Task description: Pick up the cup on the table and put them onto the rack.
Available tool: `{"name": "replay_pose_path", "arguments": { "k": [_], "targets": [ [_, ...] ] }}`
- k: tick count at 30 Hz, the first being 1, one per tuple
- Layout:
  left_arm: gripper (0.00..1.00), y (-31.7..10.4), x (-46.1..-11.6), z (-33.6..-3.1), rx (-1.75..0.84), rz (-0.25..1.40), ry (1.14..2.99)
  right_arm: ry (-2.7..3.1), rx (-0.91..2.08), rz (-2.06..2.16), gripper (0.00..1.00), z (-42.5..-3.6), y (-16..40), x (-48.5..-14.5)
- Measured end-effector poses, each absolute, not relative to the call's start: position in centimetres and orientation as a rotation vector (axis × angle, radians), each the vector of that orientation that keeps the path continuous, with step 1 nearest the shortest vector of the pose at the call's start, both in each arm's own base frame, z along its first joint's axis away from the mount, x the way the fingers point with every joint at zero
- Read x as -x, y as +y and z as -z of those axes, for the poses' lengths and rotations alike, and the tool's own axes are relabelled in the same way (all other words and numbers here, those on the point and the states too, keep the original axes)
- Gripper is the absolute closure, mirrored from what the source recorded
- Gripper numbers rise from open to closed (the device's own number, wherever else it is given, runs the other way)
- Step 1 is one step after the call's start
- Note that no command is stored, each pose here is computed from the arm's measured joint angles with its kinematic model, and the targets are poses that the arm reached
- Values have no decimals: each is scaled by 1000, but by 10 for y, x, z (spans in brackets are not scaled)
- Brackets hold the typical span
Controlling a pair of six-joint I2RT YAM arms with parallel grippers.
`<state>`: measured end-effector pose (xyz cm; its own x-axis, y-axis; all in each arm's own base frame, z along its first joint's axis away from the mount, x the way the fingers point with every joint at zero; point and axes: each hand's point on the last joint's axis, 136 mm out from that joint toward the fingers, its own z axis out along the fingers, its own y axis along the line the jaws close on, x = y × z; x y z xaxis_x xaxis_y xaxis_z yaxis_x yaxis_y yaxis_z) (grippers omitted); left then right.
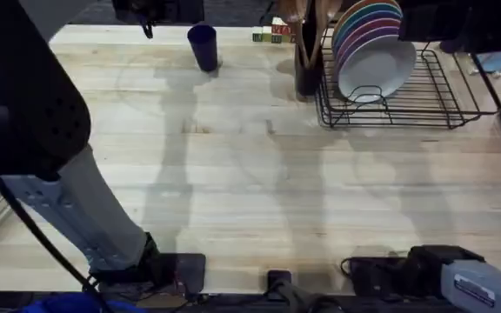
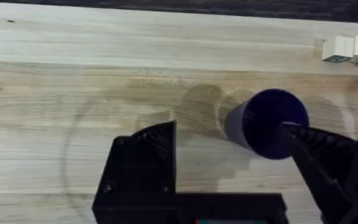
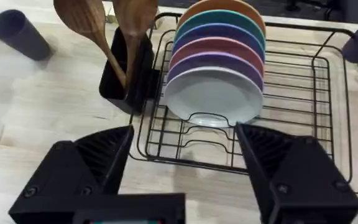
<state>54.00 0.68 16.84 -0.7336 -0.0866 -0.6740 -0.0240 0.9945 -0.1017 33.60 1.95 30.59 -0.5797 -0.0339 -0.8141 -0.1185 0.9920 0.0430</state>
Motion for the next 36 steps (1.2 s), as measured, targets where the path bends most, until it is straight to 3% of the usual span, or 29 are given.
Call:
{"name": "replay_pose_path", "arguments": {
  "k": [24,26,34,36],
  "targets": [
    [28,2,-546,-105,122,170,2502,2188,106,-114,5,-306,19,-336],
    [108,2,-548,-105,131,173,2497,2188,106,-114,5,-306,19,-336],
    [802,1,-549,-106,152,185,2488,2188,106,-114,5,-306,19,-336],
    [937,1,-549,-106,160,190,2487,2188,106,-114,5,-306,19,-336]
  ]
}}
